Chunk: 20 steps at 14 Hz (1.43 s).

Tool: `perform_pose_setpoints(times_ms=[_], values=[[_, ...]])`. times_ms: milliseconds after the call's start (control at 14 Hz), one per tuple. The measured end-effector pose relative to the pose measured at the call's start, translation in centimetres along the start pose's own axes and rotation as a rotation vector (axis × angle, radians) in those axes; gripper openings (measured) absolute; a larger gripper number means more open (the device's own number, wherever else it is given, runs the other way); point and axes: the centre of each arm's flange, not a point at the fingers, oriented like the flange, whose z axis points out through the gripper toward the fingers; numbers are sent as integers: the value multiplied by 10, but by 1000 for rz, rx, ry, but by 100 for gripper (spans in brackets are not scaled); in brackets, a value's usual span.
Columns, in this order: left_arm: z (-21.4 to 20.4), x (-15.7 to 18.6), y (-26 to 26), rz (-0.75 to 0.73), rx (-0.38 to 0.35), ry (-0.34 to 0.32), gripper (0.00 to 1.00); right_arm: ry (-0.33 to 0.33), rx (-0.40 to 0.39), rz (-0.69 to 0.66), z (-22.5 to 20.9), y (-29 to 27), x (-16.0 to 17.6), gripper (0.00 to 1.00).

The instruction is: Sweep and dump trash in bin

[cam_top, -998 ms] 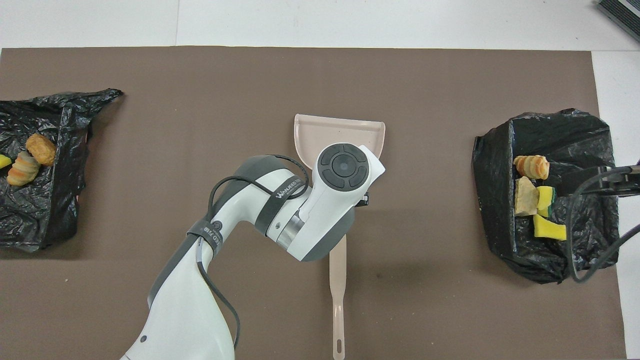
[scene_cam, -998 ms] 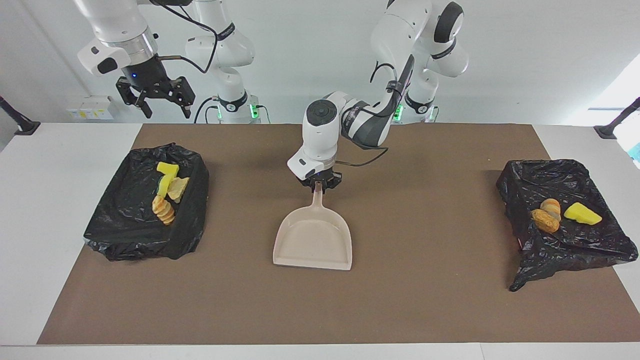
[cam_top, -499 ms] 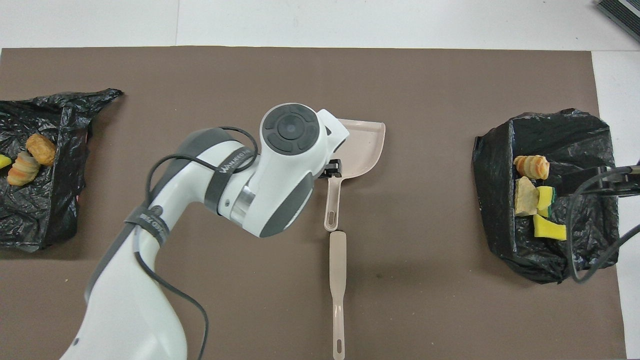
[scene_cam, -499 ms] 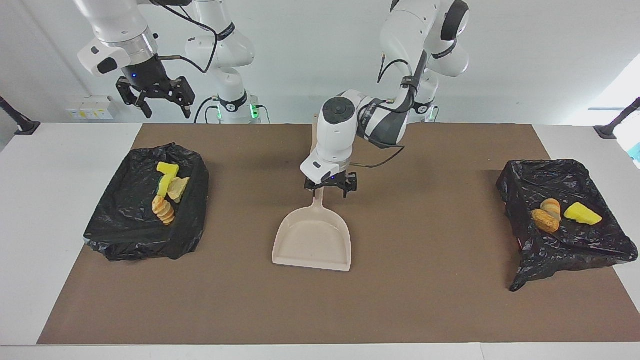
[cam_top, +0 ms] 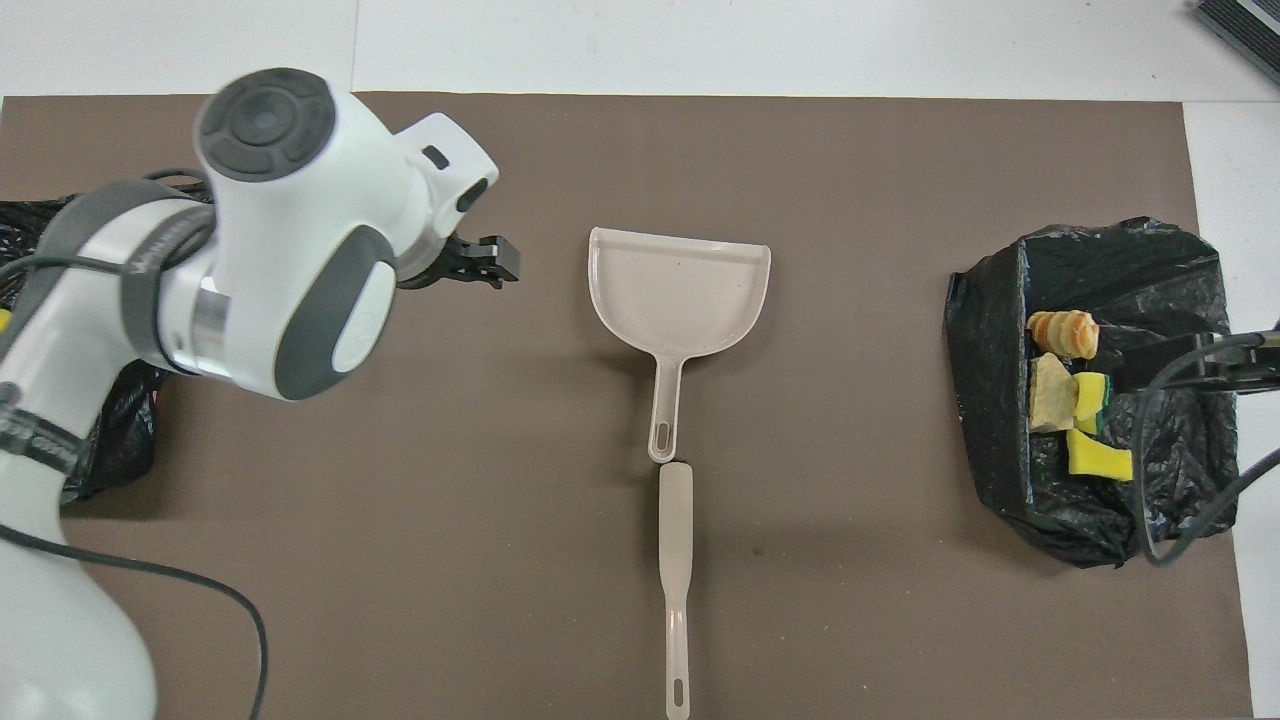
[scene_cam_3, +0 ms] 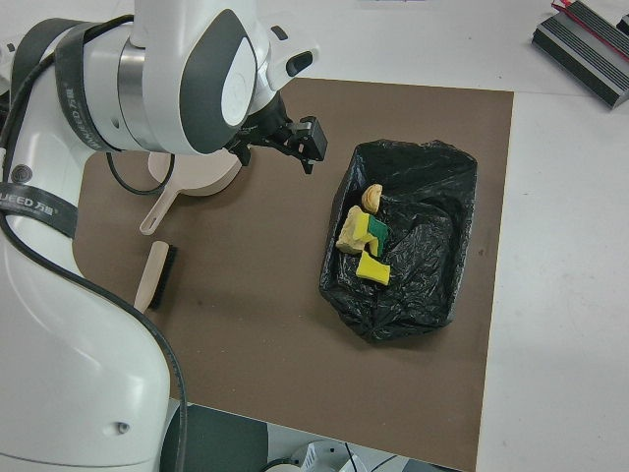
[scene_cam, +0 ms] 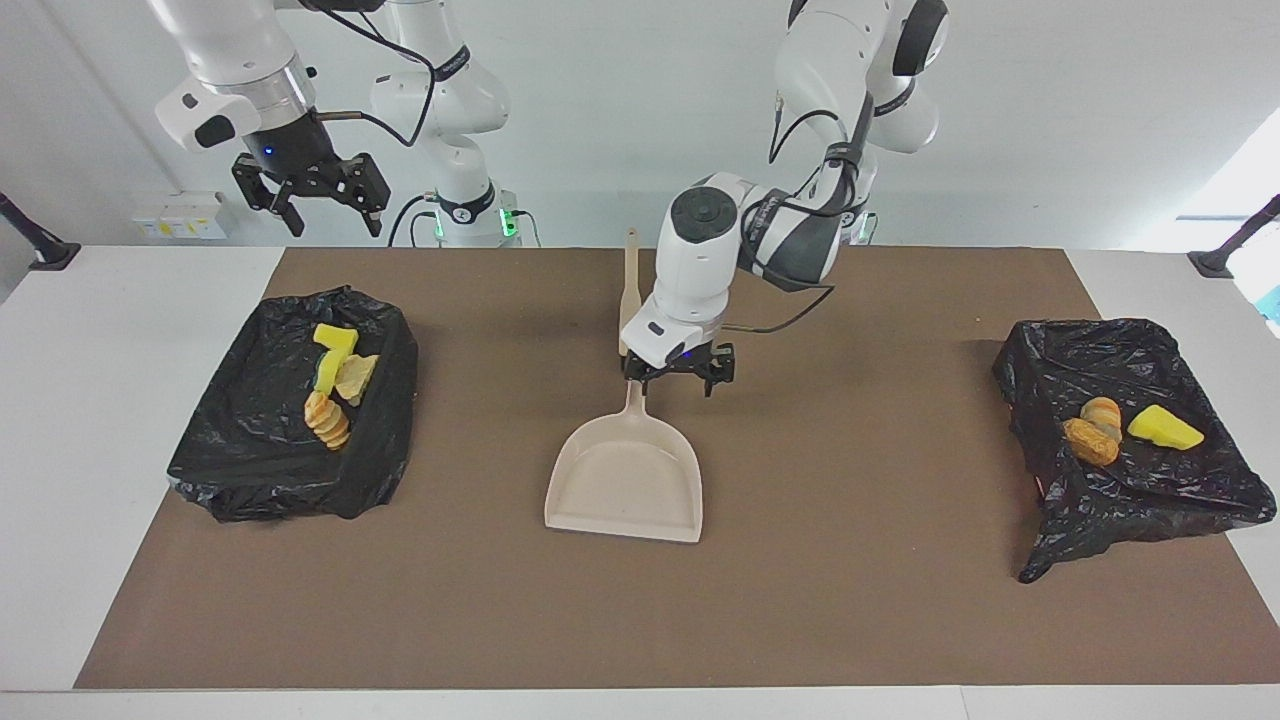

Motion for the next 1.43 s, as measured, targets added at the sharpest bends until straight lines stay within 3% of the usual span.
perform_pose_setpoints(times_ms=[285, 642, 1069, 1426], values=[[-37, 0, -104, 76, 4, -32, 100, 0, 0, 0, 0, 0, 0, 100], [-79, -23, -197, 121, -6, -63, 100, 0, 0, 0, 0, 0, 0, 100], [-143, -63, -204, 141, -8, -8, 100, 0, 0, 0, 0, 0, 0, 100], [-144, -75, -211, 112, -13, -51, 100, 0, 0, 0, 0, 0, 0, 100]])
